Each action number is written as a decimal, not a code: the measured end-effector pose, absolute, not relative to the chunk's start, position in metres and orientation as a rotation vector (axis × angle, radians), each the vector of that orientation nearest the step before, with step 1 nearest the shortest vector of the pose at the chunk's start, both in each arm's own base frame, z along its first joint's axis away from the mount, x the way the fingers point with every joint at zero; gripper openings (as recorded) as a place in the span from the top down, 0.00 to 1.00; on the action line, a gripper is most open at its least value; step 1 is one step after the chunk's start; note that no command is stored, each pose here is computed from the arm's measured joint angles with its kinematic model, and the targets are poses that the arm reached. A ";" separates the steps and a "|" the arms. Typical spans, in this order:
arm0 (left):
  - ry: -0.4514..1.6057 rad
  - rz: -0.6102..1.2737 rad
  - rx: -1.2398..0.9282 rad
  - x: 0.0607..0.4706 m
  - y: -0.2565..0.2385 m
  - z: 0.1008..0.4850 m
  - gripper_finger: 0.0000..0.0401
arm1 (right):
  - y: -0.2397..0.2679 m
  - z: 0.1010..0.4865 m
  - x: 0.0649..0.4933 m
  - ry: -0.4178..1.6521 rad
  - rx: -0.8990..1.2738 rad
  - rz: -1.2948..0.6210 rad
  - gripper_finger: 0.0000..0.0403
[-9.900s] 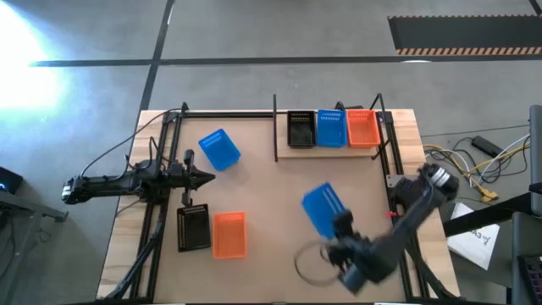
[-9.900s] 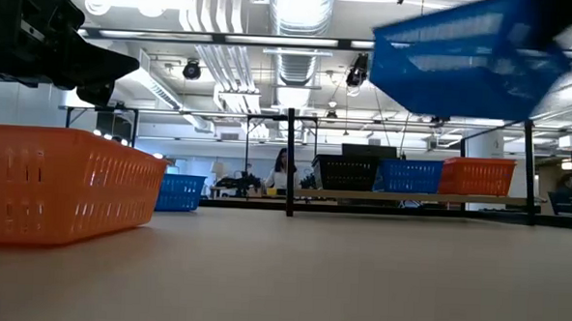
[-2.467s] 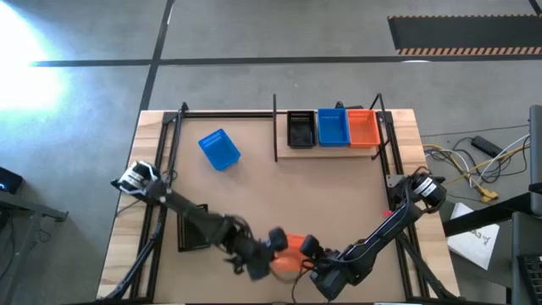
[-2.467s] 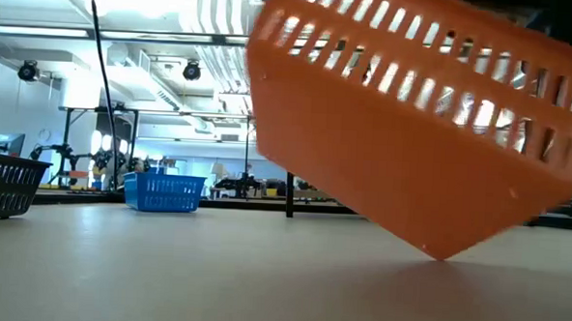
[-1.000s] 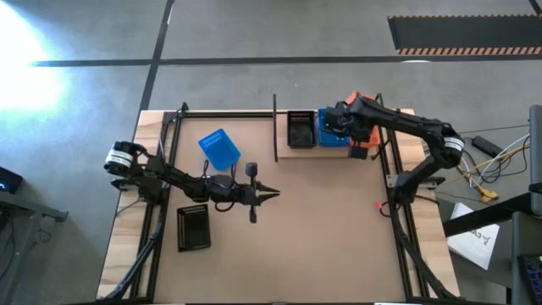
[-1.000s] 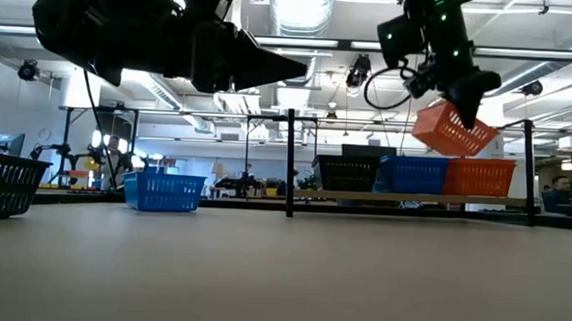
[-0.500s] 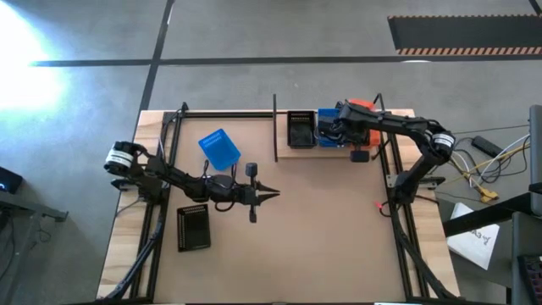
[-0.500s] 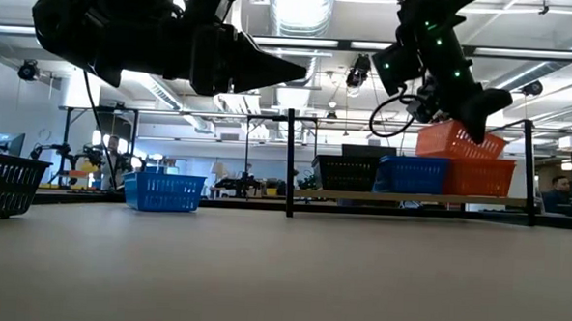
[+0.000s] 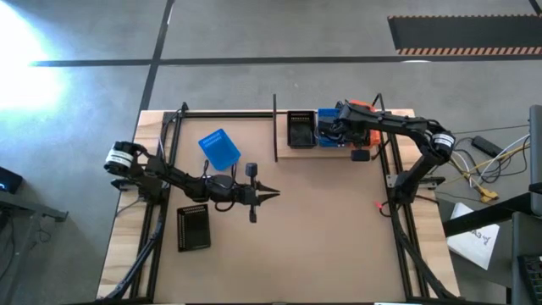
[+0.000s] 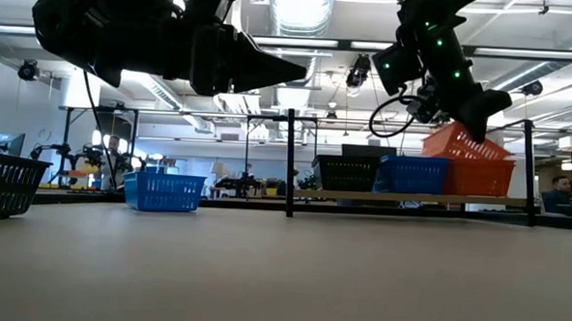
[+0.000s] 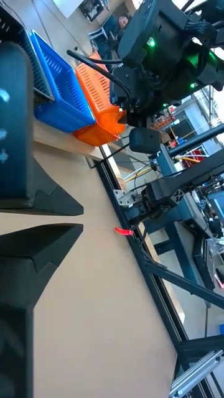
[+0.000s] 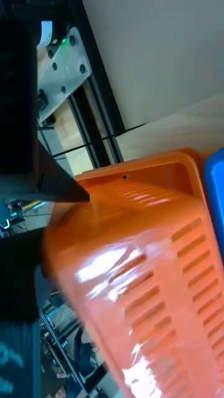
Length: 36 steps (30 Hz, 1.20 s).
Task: Stack baskets on shelf by color
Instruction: Stack the orange bin on top of the other orange bins on the shelf
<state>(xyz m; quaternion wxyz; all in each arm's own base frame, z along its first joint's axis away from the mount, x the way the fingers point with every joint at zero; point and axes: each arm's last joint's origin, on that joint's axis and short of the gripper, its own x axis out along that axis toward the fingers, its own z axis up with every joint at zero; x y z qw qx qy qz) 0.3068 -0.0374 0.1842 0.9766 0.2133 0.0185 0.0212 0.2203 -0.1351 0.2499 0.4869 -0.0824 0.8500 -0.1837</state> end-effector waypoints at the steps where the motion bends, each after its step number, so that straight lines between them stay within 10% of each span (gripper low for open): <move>1: 0.037 0.043 0.430 0.307 -0.037 0.184 0.96 | -0.135 0.250 0.220 2.066 -0.197 -0.453 0.83; 12: 0.038 0.042 0.430 0.307 -0.037 0.184 0.96 | -0.133 0.256 0.217 2.038 -0.188 -0.464 0.76; 36: 0.041 0.042 0.430 0.307 -0.037 0.184 0.96 | -0.122 0.286 0.197 1.896 -0.151 -0.539 0.98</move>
